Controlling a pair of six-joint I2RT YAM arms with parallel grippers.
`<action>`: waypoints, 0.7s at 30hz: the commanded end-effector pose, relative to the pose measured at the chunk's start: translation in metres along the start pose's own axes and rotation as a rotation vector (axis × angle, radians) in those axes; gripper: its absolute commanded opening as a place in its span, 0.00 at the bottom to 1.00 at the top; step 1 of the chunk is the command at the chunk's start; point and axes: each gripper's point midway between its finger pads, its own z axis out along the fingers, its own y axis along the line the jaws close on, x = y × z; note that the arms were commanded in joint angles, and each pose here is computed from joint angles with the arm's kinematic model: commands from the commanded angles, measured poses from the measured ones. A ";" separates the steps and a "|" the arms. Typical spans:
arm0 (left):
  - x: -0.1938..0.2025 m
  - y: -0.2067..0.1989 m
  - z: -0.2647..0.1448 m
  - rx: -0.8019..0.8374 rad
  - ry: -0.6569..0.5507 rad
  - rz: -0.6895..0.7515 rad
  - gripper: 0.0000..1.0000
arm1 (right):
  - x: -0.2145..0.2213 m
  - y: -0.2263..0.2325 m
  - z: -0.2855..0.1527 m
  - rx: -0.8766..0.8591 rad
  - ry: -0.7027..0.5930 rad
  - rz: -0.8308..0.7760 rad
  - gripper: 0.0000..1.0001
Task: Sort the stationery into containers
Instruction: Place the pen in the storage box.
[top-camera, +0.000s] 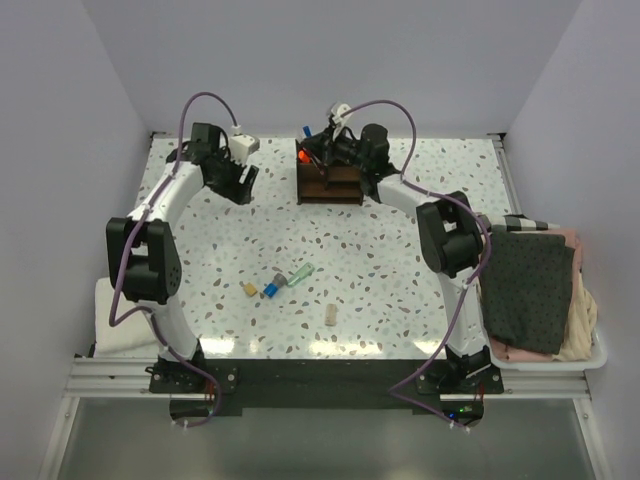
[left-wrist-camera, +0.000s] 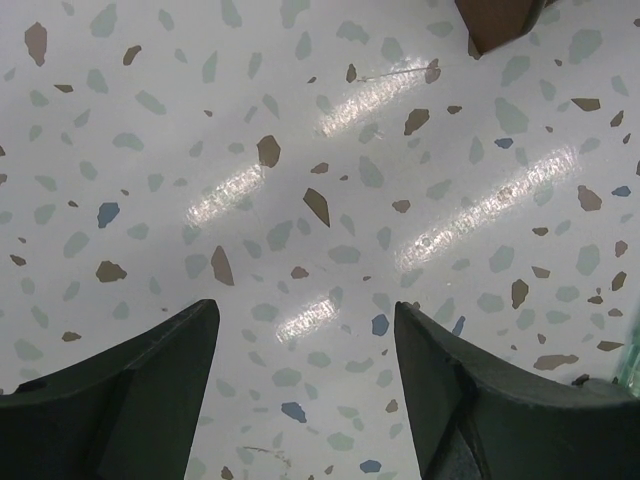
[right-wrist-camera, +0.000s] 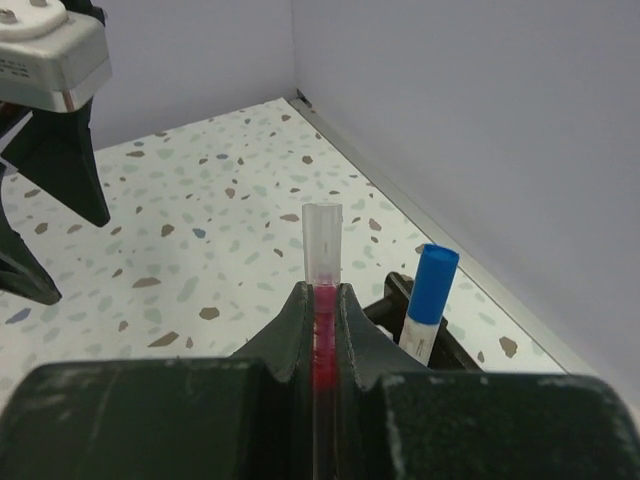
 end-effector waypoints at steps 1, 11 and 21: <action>-0.023 0.000 -0.003 -0.001 -0.047 0.038 0.76 | -0.012 -0.028 -0.009 0.091 -0.072 -0.096 0.00; -0.019 -0.003 0.004 0.015 -0.035 0.035 0.76 | -0.059 -0.042 -0.012 0.131 -0.151 -0.098 0.00; -0.020 -0.005 0.012 0.034 -0.036 0.024 0.76 | -0.088 -0.052 -0.010 0.159 -0.214 -0.105 0.00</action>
